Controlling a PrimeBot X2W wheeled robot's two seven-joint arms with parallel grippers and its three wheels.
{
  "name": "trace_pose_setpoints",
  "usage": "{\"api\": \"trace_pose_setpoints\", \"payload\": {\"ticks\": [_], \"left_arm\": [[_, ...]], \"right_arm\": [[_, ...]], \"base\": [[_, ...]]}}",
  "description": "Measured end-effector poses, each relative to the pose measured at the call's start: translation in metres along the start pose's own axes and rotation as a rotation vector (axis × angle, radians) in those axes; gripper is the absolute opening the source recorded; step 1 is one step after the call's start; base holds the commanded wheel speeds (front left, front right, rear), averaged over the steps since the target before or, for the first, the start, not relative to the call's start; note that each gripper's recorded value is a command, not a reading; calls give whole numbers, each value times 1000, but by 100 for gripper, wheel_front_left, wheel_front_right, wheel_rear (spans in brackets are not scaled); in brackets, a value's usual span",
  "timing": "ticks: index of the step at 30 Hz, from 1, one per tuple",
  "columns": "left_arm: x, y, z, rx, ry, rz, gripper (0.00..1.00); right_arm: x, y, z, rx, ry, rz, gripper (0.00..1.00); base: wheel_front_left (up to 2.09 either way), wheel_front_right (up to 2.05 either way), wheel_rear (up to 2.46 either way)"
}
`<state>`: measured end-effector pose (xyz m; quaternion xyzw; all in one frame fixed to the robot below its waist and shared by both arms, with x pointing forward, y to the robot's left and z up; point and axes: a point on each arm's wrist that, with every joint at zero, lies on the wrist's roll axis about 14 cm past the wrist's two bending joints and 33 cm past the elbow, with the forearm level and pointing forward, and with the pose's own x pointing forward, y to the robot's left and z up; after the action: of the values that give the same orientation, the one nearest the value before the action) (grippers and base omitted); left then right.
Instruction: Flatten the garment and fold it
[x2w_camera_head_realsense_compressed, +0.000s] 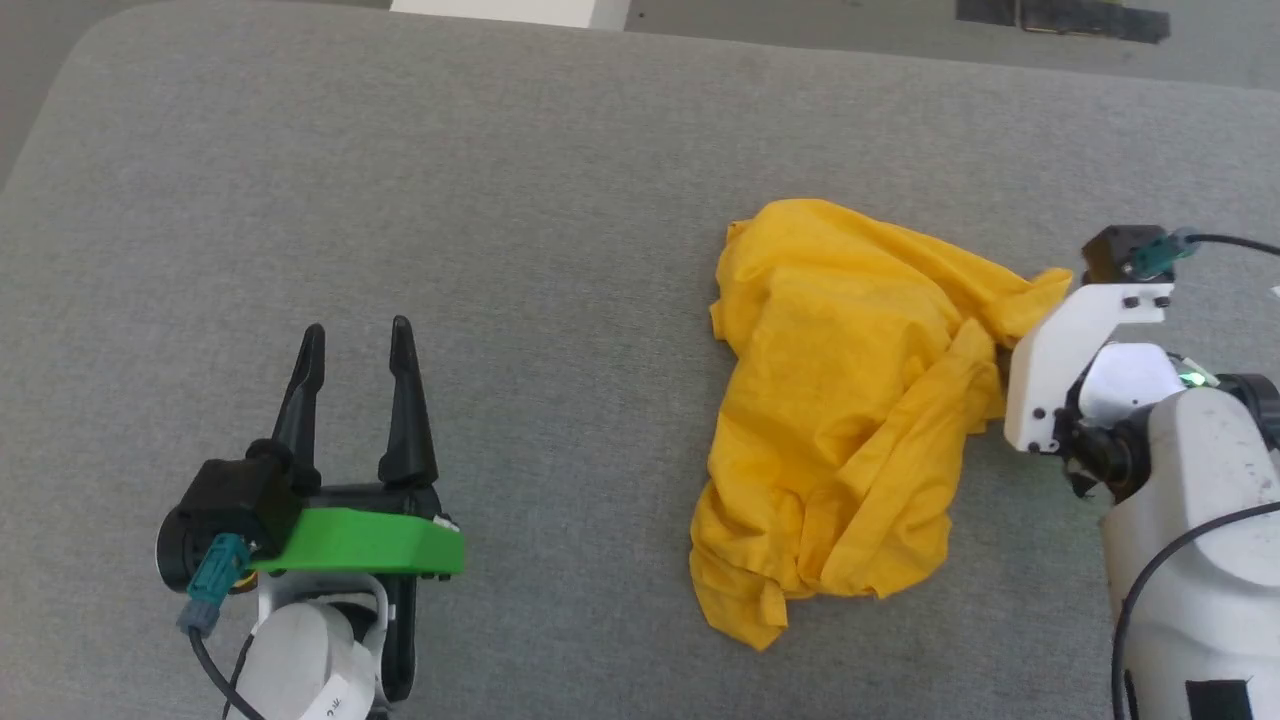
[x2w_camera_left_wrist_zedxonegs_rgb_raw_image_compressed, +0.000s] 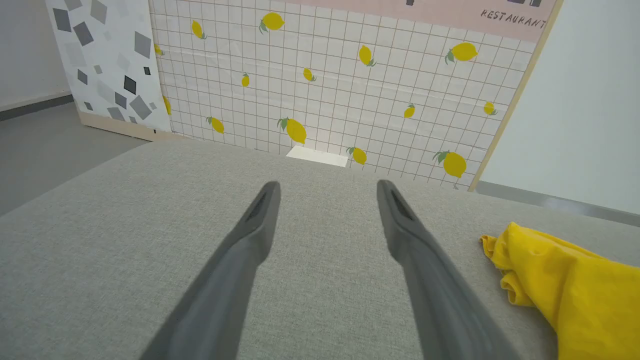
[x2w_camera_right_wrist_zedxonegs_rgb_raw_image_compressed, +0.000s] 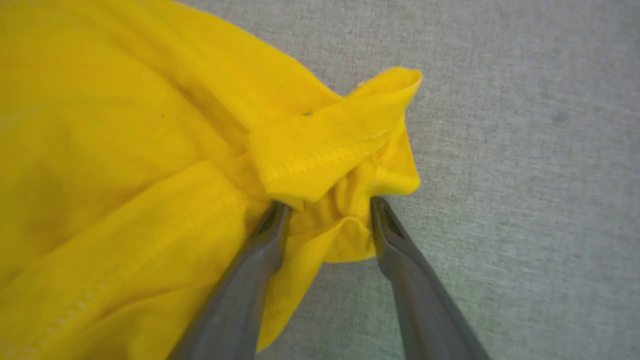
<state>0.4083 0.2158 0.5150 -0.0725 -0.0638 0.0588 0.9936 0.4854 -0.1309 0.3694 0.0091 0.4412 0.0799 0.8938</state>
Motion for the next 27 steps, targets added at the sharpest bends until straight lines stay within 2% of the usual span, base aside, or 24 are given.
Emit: {"api": "trace_pose_setpoints", "payload": {"ticks": [3,8,9,11,14,17,19,21,22,23,24,27], "left_arm": [[-3,4,1,14,1,8,100],[-11,7,11,20,-21,13,100],[-18,8,18,21,-36,17,100],[-21,8,24,22,-50,13,100],[-26,4,31,17,-69,-2,100],[-30,1,35,14,-81,-17,100],[-32,-1,38,11,-88,-25,100],[-33,-2,39,9,-91,-29,100],[-36,-3,38,7,-87,-32,100],[-37,-3,37,6,-84,-32,100],[-38,-3,36,6,-80,-32,100],[-41,-4,30,3,-59,-37,100]], "right_arm": [[-5,3,13,7,-59,13,0],[-41,41,72,-7,-368,132,0],[-90,95,105,-81,-560,290,0],[-120,133,105,-142,-622,397,0],[-155,187,76,-224,-613,564,0],[-171,227,21,-299,-493,689,0],[-173,243,-25,-318,-358,749,0],[-168,248,-68,-345,-226,762,0],[-162,246,-115,-351,-70,758,0],[-161,244,-123,-350,-50,753,46],[-161,242,-125,-342,-49,751,100],[-164,234,-104,-263,-143,737,100]], "base": [[0,0,0],[0,0,0],[0,0,0],[0,0,0],[0,0,0],[0,0,0],[0,0,0],[0,0,0],[0,0,0],[0,0,0],[0,0,0],[0,0,0]]}}
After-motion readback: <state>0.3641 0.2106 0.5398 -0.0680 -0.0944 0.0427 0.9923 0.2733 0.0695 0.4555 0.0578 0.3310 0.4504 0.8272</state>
